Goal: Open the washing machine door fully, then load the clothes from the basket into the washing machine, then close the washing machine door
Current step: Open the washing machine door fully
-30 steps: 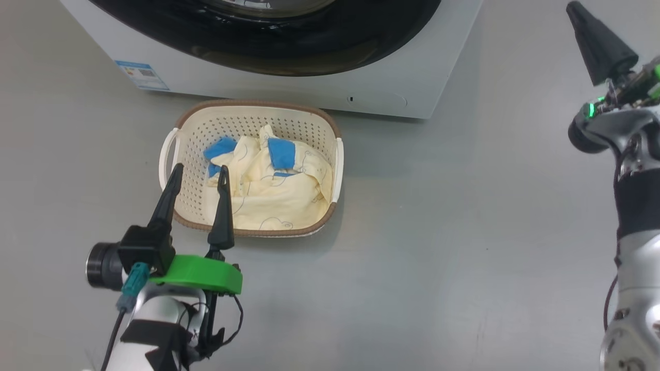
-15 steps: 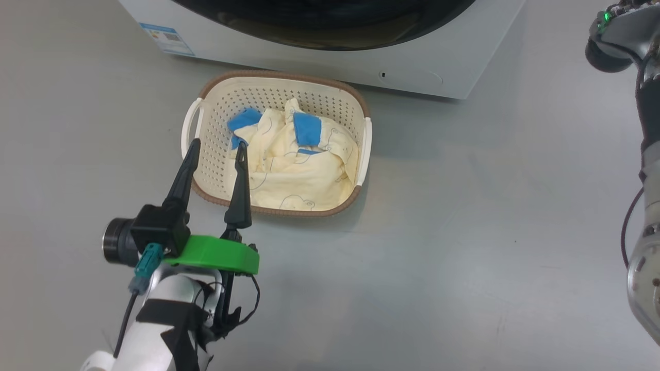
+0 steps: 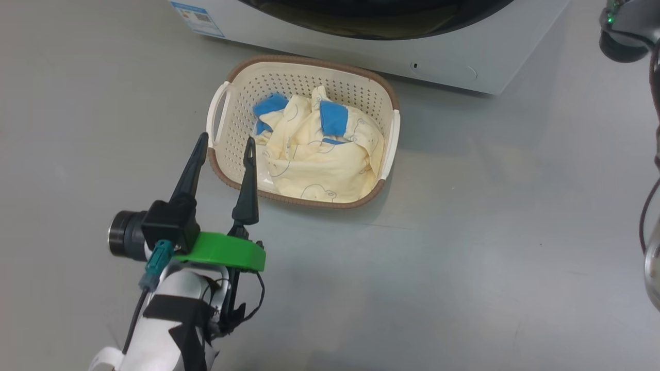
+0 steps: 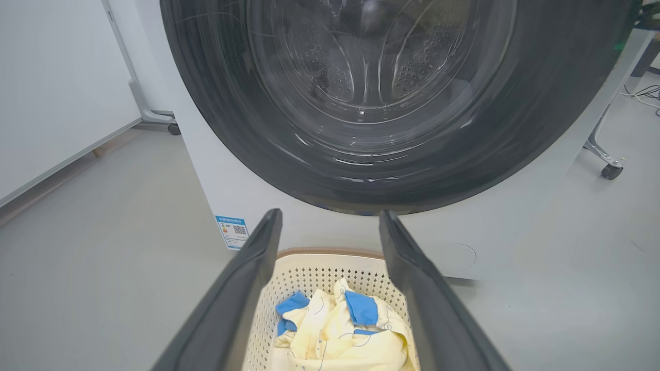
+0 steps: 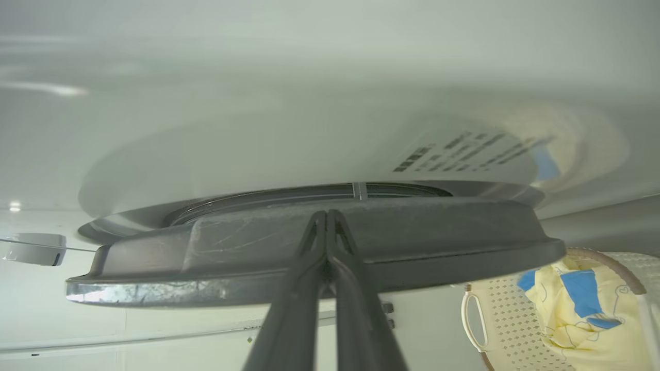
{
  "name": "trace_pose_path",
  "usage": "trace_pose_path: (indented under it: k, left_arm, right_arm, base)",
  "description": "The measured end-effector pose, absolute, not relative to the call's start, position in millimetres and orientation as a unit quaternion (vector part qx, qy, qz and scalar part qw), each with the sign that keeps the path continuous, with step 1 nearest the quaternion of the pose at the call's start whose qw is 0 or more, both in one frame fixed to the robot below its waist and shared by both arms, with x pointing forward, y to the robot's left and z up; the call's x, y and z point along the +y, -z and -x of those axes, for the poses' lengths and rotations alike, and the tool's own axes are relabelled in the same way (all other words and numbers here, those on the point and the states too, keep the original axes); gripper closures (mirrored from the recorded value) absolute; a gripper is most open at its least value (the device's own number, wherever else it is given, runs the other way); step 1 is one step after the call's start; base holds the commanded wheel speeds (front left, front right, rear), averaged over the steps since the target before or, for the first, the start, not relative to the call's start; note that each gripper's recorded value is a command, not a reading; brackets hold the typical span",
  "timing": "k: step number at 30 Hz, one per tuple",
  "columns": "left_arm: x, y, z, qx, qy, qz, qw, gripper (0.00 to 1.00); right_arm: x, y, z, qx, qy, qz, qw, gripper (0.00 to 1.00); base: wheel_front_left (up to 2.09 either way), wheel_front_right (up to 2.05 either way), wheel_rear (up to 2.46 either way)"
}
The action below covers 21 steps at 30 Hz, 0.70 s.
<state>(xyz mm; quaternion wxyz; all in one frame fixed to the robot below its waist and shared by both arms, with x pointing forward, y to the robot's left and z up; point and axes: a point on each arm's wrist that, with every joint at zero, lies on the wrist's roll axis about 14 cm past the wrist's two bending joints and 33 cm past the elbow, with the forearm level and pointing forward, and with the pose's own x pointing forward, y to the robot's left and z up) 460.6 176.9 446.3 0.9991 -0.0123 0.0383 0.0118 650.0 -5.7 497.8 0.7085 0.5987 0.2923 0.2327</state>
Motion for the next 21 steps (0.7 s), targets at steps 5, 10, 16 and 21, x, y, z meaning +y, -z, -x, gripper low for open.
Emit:
trace_pose_path:
  k: [5, 10, 16, 21]
  left_arm:
    - [180, -446, -459, 0.039, -0.015, 0.012, 0.999, 0.00]
    - [183, -441, -458, 0.046, -0.020, 0.011, 0.999, 0.00]
    - [185, -436, -458, 0.051, -0.023, 0.010, 0.998, 0.00]
    - [186, -436, -459, 0.051, -0.026, 0.018, 0.998, 0.00]
  right_arm:
    - [-1, -493, -655, 0.301, -0.233, -0.591, 0.711, 1.00]
    - [5, -487, -660, 0.310, -0.233, -0.587, 0.711, 1.00]
    - [9, -479, -663, 0.320, -0.234, -0.583, 0.709, 1.00]
    - [12, -477, -661, 0.330, -0.242, -0.576, 0.708, 1.00]
  base:
    - [0.00, 0.00, 0.00]
    - [0.00, 0.00, 0.00]
    - [0.00, 0.00, 0.00]
    - [0.00, 0.00, 0.00]
